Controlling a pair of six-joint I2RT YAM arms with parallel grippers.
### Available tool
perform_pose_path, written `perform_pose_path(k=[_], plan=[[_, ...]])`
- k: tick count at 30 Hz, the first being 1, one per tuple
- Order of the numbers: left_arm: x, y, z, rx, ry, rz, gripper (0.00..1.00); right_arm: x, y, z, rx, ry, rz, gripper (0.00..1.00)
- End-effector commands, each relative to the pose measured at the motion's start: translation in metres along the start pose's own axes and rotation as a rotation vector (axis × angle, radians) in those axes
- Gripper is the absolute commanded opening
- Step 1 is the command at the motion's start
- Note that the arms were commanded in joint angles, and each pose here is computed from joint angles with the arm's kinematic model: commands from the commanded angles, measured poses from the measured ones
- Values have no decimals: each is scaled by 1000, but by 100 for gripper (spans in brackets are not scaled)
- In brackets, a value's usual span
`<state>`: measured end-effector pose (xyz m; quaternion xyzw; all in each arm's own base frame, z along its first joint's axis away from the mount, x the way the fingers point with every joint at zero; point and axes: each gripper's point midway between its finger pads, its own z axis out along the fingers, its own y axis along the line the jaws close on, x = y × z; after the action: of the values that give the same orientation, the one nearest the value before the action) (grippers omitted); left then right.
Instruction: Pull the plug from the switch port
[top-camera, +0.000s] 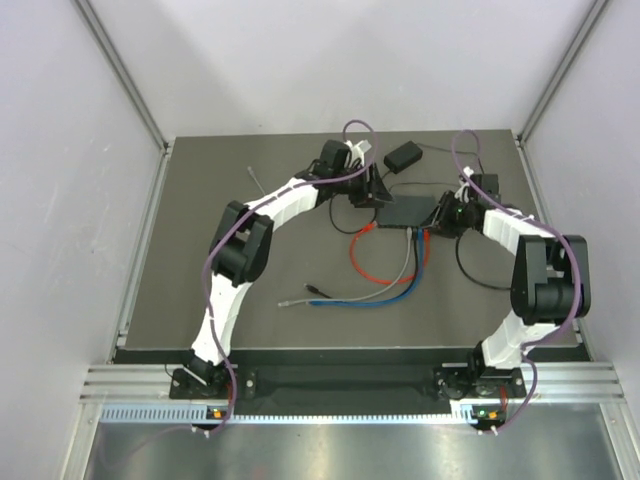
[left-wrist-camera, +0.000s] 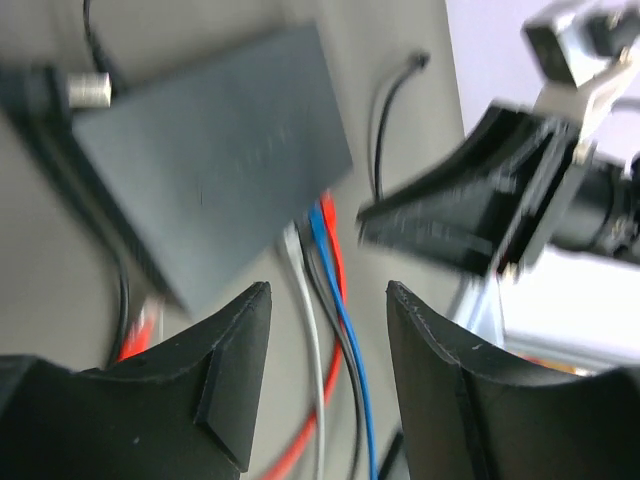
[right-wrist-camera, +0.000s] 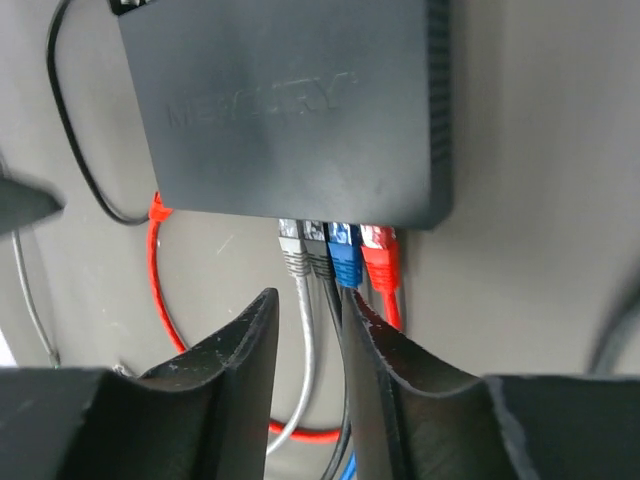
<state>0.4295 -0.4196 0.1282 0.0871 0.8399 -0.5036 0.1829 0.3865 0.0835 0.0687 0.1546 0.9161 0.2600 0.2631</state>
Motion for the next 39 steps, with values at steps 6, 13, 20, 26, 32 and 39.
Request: perform_pose_path(k=[6, 13, 20, 26, 32, 39], plan=[[-37, -8, 56, 57, -171, 87, 55, -19, -2, 10, -126, -73, -1, 33], [-26, 8, 79, 31, -159, 52, 55, -13, -18, 10, -137, -57, 21, 32], [-17, 29, 84, -45, -141, -12, 54, -8, -27, 18, -128, -63, 52, 31], [-1, 46, 83, -104, -87, -55, 53, -8, -32, 32, -159, -66, 74, 31], [3, 46, 82, -104, -74, -63, 53, -7, -32, 39, -215, -83, 152, 30], [10, 49, 82, -111, -54, -72, 53, -8, -43, 37, -241, -106, 278, 24]])
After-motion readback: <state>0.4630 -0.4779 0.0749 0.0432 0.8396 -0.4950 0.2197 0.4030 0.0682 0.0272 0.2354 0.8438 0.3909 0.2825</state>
